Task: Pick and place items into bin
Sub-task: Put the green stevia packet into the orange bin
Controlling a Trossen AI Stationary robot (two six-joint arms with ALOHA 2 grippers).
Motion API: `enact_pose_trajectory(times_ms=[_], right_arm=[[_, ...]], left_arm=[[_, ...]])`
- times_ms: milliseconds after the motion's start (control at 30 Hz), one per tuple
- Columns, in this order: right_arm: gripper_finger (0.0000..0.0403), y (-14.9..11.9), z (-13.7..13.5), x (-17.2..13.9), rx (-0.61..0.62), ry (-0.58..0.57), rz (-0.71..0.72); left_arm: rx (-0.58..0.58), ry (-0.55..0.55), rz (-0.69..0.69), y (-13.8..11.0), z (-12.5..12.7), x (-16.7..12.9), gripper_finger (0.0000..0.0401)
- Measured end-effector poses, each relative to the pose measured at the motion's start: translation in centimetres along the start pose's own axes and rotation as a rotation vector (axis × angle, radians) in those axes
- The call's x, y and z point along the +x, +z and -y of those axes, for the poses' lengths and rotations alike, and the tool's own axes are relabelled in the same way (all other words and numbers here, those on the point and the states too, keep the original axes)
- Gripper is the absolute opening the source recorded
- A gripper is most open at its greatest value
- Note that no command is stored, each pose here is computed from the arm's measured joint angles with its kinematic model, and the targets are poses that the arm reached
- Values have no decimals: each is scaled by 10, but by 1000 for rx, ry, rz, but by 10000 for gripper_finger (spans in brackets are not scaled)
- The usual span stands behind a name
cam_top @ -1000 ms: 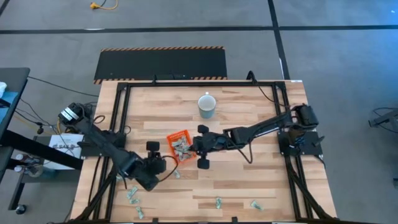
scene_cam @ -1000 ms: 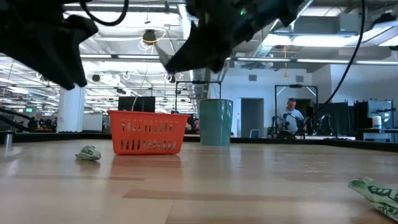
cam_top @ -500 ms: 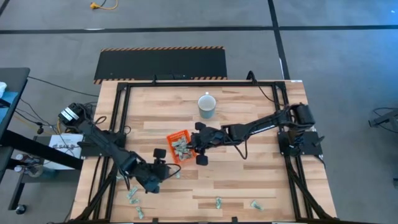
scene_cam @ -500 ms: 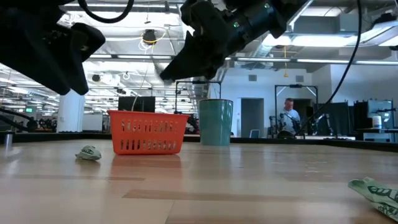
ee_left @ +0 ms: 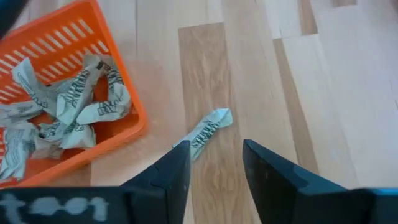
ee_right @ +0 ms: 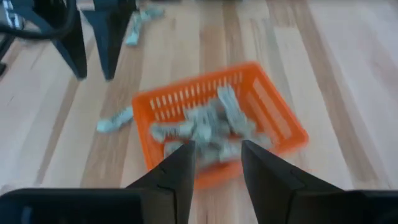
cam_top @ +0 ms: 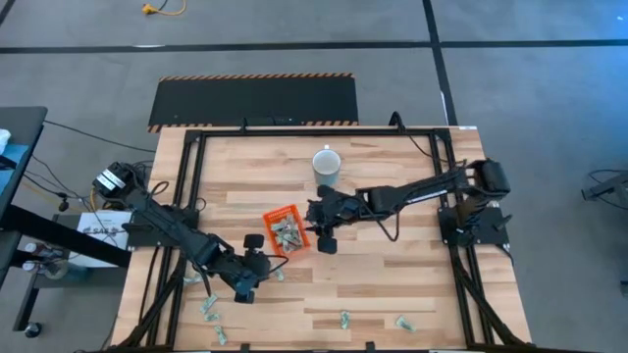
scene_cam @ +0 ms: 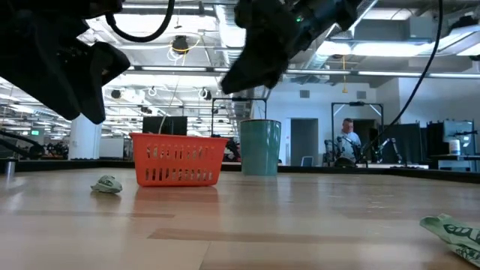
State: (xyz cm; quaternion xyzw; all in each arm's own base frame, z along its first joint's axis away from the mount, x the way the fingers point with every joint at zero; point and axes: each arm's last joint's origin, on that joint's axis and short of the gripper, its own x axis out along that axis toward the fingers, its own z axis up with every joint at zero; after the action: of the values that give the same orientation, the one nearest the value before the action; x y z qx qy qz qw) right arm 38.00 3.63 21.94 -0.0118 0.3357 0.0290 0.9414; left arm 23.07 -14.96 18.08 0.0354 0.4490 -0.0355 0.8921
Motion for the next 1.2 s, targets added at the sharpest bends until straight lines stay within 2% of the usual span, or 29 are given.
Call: enact_pose_trajectory(times_ms=[133, 300, 400, 600, 833, 1000, 1200], right_arm=[[127, -1, 1, -21, 53, -3, -75], [126, -4, -5, -36, 47, -18, -133], [122, -11, -10, -40, 22, -66, -142], [117, -27, -20, -48, 18, -125, -150], [117, -29, -27, -53, 40, -121, -128], [117, -29, -29, -54, 35, -118, -124], [117, -27, -33, -54, 29, -120, -103]], left_arm=[[25, 6, 3, 0, 0, 0, 171], [87, 0, 0, 0, 0, 1, 201], [154, -1, -12, -2, 4, 12, 202], [285, -71, -78, -6, 9, 43, 190], [282, -32, -95, -3, -6, 58, 181], [239, -50, -99, 1, -14, 60, 180], [232, -72, -73, 3, -12, 60, 180]])
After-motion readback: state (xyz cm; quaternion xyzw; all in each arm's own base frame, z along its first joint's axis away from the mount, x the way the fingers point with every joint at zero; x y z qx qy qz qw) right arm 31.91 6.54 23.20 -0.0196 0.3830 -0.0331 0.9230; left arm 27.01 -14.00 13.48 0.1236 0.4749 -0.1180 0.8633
